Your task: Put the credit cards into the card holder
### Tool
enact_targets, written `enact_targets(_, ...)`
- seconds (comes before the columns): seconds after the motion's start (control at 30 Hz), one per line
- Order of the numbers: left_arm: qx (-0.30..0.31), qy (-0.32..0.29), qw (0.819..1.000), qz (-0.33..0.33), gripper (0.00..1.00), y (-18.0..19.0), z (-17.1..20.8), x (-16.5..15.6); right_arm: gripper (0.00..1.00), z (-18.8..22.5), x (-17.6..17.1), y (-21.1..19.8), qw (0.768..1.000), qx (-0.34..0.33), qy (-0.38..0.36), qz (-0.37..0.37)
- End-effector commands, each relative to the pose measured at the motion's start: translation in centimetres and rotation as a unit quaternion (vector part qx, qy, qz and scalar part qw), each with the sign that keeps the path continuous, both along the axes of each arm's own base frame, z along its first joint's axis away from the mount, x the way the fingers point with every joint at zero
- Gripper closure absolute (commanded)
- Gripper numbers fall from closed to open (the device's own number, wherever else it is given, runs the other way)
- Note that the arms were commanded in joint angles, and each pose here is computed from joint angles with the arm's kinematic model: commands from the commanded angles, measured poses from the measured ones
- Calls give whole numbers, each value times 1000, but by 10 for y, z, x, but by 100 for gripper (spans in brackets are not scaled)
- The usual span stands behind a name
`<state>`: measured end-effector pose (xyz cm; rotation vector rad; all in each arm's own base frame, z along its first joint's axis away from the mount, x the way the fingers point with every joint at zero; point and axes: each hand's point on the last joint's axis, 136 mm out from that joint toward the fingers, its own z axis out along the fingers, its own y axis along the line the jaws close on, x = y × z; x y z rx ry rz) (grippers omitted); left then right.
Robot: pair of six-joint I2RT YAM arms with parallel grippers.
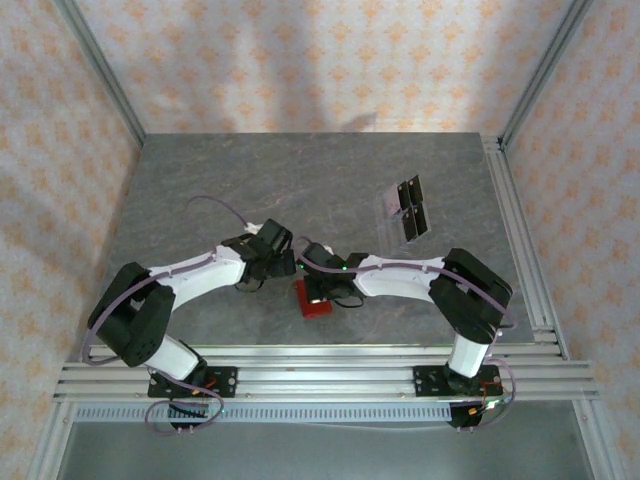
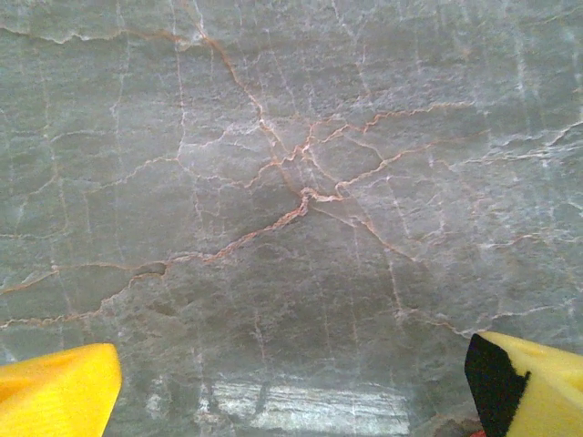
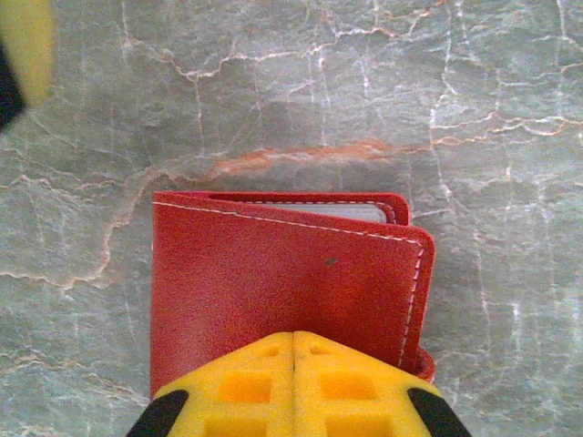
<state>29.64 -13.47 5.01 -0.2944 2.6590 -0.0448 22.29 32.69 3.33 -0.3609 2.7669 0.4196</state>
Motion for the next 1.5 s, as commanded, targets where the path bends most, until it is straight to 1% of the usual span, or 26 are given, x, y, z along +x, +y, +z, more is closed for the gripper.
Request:
enact_targets(0.0, 6, 8, 1000, -9, 2, 6, 5, -11, 100, -15, -19, -32, 997, -68, 42, 4)
enact_targets(0.13, 6, 12, 1000, -22, 1, 2, 4, -22, 100, -3, -13, -29, 998, -52, 30, -6)
enact_targets(0.27, 3, 15, 1000, -17, 2, 2, -2, -30, 100, 9, 3, -27, 999, -35, 16, -23)
enact_targets(0.47, -1, 16, 1000, -21, 2, -4, -6, -32, 100, 16, 29, -20, 999, -12, 6, -44)
enact_targets(0.6, -3, 16, 999, -30, 1, -11, -7, -31, 100, 19, 39, -15, 999, -2, 5, -47)
enact_targets(0.73, -10, 13, 999, -44, 2, -21, -6, -32, 100, 23, 37, -16, 999, 3, 9, -46)
enact_targets(1.1, -17, 17, 998, -64, 1, -38, -19, -44, 100, 19, 13, -32, 999, 15, 31, -34)
enact_targets(1.47, -4, 34, 997, -76, 1, -49, -38, -44, 100, 17, 4, -30, 998, 37, 38, -17)
